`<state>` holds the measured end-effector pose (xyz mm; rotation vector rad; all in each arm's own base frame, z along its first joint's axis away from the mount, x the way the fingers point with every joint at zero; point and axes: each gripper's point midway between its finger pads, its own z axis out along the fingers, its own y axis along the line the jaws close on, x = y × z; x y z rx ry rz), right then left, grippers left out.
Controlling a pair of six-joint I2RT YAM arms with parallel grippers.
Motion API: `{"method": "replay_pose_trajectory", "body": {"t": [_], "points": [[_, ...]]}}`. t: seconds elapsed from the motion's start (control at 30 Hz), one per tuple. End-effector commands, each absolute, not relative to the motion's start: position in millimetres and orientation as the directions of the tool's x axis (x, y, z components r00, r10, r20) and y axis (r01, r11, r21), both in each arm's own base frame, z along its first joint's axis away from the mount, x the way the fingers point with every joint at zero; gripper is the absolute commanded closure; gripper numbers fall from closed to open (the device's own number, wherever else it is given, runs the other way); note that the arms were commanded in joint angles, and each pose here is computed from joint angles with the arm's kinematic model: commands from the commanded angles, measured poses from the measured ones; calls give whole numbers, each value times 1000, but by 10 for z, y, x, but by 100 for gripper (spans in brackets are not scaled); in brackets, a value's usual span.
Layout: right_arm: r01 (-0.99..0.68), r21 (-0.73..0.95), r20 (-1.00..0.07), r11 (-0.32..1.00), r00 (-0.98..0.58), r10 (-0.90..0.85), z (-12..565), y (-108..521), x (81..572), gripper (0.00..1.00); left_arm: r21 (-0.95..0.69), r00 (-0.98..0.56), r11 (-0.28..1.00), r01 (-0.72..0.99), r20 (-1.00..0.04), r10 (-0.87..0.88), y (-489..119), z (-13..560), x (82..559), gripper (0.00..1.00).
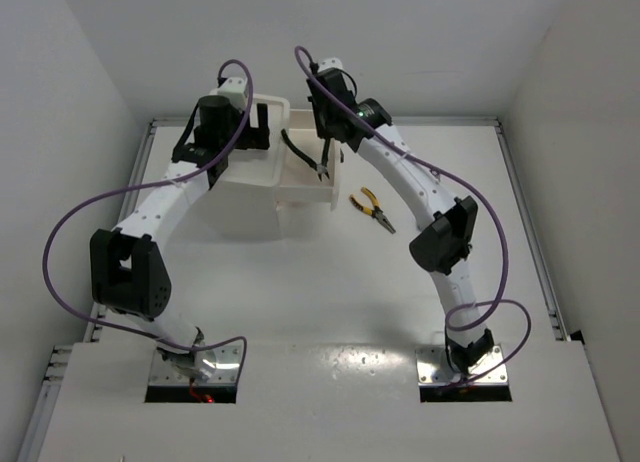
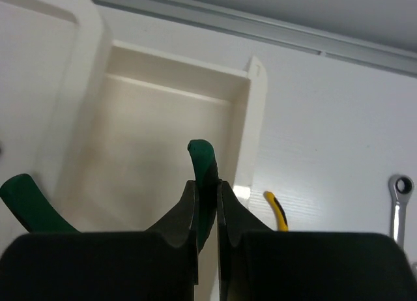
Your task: Sort the tools into containers
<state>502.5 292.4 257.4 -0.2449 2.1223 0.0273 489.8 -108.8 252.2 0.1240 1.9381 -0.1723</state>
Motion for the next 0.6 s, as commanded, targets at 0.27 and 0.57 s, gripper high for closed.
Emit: {"method": "replay_pose_trajectory", "body": {"t": [0.27, 0.57], "points": [[-70, -217, -798, 974, -562, -218, 2466, 2346, 5123, 100, -77, -719, 990, 121, -694, 33, -1007, 1415, 4264, 0], [-195, -168, -785, 966, -567, -251, 2282, 2754, 5111, 89, -77, -718, 990, 121, -695, 33, -1013, 1418, 4291, 0]]}}
